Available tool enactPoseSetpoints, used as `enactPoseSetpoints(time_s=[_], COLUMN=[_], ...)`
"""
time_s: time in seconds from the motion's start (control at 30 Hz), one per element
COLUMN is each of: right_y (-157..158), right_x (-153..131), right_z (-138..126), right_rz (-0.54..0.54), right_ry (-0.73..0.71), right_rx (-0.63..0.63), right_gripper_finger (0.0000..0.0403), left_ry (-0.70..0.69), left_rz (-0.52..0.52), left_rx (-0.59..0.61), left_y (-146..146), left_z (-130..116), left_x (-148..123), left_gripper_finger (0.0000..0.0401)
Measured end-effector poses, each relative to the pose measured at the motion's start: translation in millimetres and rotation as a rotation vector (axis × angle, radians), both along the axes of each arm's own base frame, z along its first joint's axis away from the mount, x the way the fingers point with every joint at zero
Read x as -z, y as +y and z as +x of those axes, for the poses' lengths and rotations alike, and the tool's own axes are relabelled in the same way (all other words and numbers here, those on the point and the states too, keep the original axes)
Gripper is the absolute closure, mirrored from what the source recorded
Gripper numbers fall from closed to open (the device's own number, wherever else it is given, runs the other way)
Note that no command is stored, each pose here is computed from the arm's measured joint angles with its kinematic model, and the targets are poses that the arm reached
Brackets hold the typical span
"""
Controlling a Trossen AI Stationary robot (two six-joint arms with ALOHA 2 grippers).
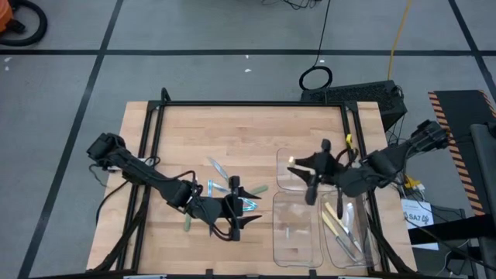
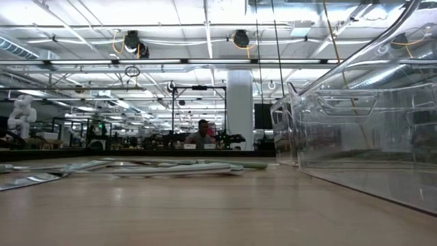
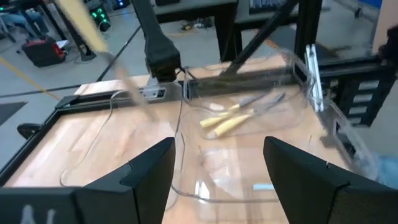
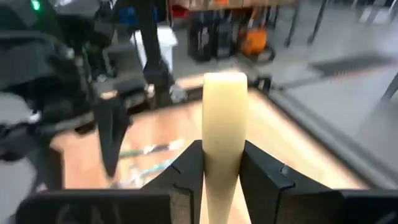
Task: Sort silverware by color (type)
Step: Put the yellow knife into the bottom right transparent bin
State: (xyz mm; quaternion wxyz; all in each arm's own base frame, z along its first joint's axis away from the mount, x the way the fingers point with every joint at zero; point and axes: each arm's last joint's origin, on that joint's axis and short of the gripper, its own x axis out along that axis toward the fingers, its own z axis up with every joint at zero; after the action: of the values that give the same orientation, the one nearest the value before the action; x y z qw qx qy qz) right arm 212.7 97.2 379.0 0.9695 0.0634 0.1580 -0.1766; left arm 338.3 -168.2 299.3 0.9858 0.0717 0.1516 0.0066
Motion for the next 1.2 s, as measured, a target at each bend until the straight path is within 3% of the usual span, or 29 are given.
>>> enactPoseSetpoints(time_s=[0.43, 0.7, 0.9, 1.2], right_y=[14.5, 33.8, 55.7, 86.8], right_x=[16.8, 33.4, 48.0, 81.1], right_z=[-39.6, -56.0, -61.8, -67.8], right_rz=[0.316, 0.4, 0.366, 0.302], right_ry=[0.36, 0.513, 0.588, 0.682], right_rx=[-0.038, 0.029, 0.049, 0.233], right_gripper_finger=[0.0328, 0.0328, 0.0328, 0.0328], left_ry=[0.069, 0.094, 0.093, 0.092], left_rz=[-0.022, -0.026, -0.025, -0.022], left_rx=[-0.025, -0.037, -0.038, -0.039], left_y=[0.0, 1.9, 2.5, 3.1], left_z=[-4.0, -4.3, -3.9, -3.6], left_x=[6.6, 9.0, 8.9, 8.8], left_gripper_finger=[0.0148, 0.0148, 0.0148, 0.0148])
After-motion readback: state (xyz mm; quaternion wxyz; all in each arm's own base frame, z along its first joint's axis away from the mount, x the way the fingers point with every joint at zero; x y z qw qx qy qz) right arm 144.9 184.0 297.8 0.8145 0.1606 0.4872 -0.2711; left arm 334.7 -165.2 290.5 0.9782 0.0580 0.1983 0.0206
